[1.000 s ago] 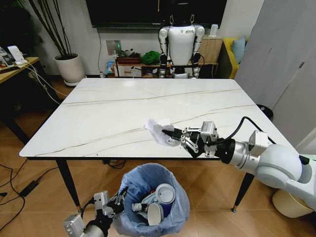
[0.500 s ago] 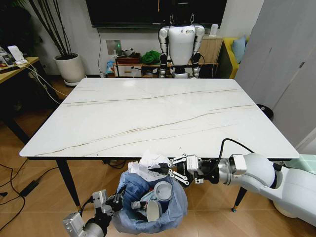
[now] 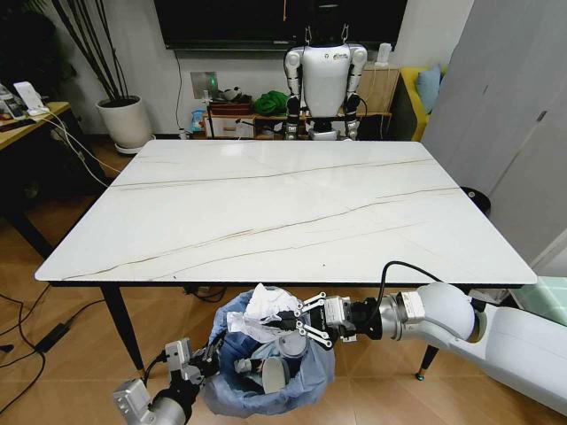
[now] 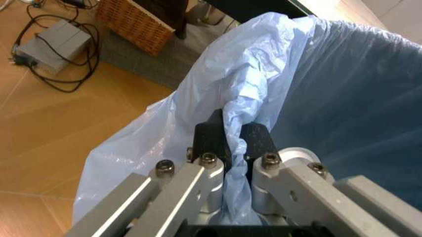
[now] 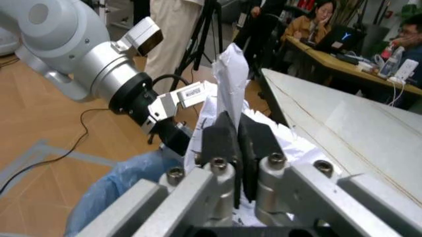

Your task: Pick up the trash bin and place the trash from the table into it.

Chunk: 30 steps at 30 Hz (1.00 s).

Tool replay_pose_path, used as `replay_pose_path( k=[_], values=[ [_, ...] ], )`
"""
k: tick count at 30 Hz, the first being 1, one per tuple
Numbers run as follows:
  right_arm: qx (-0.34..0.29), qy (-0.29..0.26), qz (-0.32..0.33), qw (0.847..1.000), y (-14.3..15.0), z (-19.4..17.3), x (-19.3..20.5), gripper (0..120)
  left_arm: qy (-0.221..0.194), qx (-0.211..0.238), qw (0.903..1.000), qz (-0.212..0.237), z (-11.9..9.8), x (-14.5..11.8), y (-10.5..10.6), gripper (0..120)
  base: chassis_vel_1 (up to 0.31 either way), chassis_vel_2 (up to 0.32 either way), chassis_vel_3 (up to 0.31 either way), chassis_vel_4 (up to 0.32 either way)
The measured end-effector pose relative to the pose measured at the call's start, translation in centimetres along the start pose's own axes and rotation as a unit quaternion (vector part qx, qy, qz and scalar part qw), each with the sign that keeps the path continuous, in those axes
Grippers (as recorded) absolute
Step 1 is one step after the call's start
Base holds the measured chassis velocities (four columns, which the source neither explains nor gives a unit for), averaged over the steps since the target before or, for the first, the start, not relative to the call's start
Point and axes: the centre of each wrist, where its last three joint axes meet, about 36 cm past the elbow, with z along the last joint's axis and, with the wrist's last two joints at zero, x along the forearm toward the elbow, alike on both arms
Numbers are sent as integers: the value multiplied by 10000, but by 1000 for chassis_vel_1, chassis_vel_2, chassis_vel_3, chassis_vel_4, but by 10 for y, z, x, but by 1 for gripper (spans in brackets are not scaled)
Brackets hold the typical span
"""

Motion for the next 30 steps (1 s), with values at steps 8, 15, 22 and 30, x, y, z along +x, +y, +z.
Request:
replay_pose_path(
  k=[8, 15, 22, 30],
  values=[
    [-107, 48, 29, 9999, 2, 5, 5, 34, -15, -24, 10000, -12, -1, 2, 0, 0, 0, 0, 0, 0],
    [-236, 150, 691, 9972, -9, 9, 23, 56, -25, -51, 10000, -48, -1, 6, 0, 0, 0, 0, 0, 0],
    [-350, 358, 2775, 9594, -49, 8, 79, 85, -98, -79, 9999, -68, -1, 11, -1, 0, 0, 0, 0, 0],
    [-456, 564, 4220, 9037, -56, 2, 145, 100, -184, -178, 9996, -88, -4, 12, 4, 0, 0, 0, 0, 0]
  ],
)
